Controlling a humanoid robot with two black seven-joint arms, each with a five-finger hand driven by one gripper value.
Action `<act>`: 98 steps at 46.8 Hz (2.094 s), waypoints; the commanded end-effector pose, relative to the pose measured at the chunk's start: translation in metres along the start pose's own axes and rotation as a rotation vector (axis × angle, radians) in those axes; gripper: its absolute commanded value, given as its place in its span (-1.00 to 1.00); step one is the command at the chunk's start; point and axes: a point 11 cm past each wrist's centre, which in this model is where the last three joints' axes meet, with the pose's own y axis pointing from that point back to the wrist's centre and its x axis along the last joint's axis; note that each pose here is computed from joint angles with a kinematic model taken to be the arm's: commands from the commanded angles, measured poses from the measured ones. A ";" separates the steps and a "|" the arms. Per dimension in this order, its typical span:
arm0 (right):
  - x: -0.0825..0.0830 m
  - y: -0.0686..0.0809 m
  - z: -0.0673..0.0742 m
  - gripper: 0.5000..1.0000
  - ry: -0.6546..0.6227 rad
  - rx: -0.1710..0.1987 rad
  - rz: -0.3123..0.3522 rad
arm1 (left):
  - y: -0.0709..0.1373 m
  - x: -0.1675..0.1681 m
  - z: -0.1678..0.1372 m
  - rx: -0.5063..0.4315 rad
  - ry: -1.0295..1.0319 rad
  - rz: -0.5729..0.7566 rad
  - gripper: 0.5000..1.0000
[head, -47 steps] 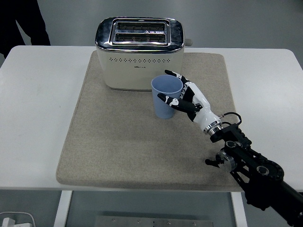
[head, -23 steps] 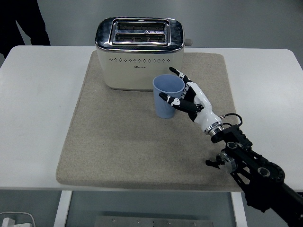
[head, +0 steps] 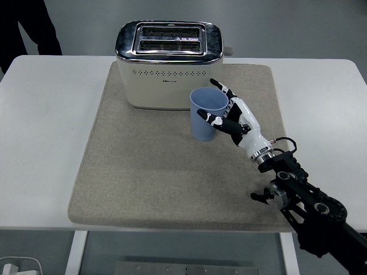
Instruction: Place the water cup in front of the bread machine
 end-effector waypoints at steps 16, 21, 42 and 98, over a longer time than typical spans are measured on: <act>0.000 0.004 0.002 0.69 -0.006 0.014 0.006 | 0.000 0.000 0.000 0.000 0.000 0.000 1.00; 0.000 0.004 0.002 0.69 -0.006 0.012 0.006 | 0.000 0.000 0.000 0.000 0.000 0.000 1.00; 0.004 0.003 0.000 0.69 -0.010 0.015 0.018 | 0.000 0.000 0.000 0.000 0.000 0.000 1.00; 0.029 0.000 -0.017 0.69 -0.018 0.047 0.066 | 0.000 0.000 0.000 0.000 0.000 0.000 1.00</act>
